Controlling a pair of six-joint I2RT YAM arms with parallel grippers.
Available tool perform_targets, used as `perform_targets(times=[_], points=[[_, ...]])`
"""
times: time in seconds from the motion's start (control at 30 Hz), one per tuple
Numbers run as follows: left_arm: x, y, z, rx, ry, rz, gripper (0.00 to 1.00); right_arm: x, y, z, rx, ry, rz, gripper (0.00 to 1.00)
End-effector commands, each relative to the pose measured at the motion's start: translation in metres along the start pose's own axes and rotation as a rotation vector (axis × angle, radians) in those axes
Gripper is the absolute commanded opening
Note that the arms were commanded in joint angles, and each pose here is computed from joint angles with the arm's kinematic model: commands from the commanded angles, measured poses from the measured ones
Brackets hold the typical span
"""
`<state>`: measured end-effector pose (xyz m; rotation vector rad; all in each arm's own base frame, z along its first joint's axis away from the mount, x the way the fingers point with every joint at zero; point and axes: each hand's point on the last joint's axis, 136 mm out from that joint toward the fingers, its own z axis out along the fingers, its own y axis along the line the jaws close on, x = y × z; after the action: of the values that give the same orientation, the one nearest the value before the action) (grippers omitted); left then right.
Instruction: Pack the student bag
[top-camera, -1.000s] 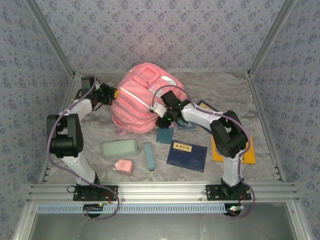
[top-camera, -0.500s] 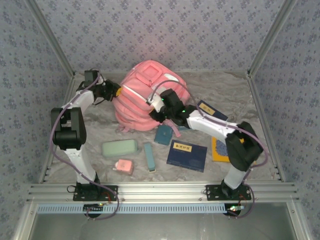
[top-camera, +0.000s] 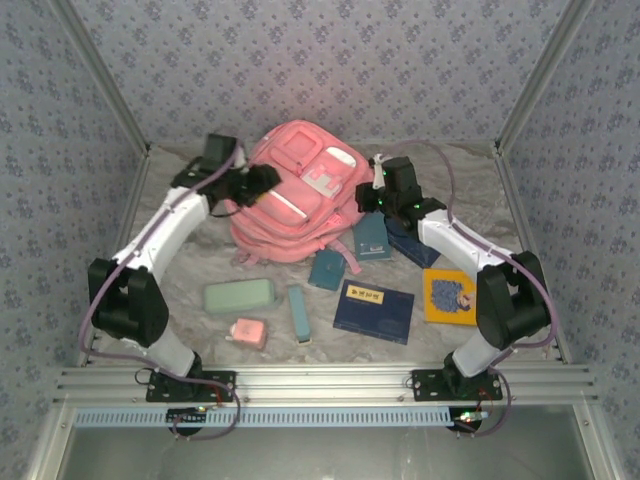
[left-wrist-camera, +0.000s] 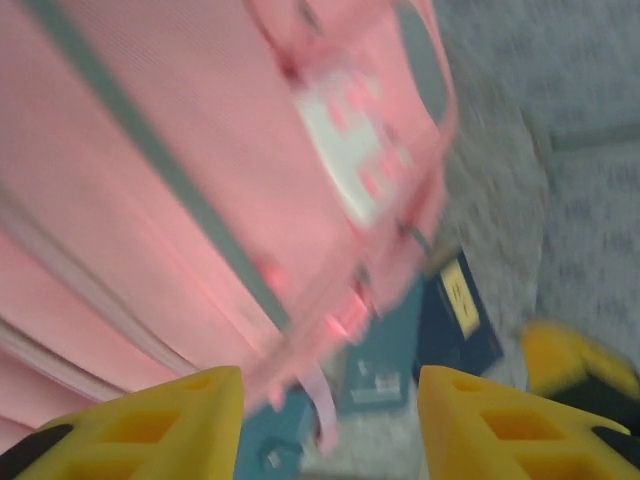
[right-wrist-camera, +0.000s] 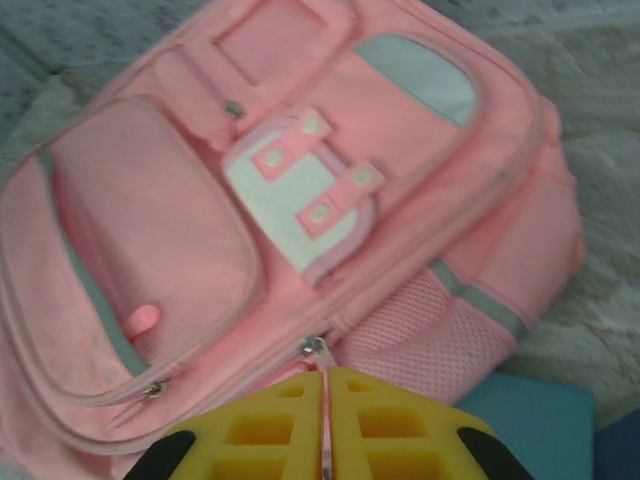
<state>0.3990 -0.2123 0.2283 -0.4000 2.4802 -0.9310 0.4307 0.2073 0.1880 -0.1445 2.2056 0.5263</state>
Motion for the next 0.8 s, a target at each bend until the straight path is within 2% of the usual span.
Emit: perform_targets(times=[0.0, 0.1, 0.27, 0.5, 0.77], points=[[0.072, 0.013, 0.025, -0.143, 0.145, -0.023, 0.5, 0.009, -0.029, -0.005, 0.181, 0.038, 0.119, 0.09], [0.115, 0.005, 0.049, -0.177, 0.227, -0.035, 0.51, 0.016, -0.048, -0.011, 0.292, 0.041, 0.162, 0.07], [0.152, 0.012, 0.084, -0.278, 0.292, -0.071, 0.51, 0.024, -0.071, -0.024, 0.429, 0.025, 0.232, 0.06], [0.146, 0.023, 0.119, -0.339, 0.236, -0.086, 0.46, 0.029, -0.071, -0.031, 0.415, -0.005, 0.251, 0.07], [0.135, 0.039, 0.139, -0.402, 0.189, -0.115, 0.43, 0.032, -0.076, -0.036, 0.414, -0.014, 0.259, 0.07]])
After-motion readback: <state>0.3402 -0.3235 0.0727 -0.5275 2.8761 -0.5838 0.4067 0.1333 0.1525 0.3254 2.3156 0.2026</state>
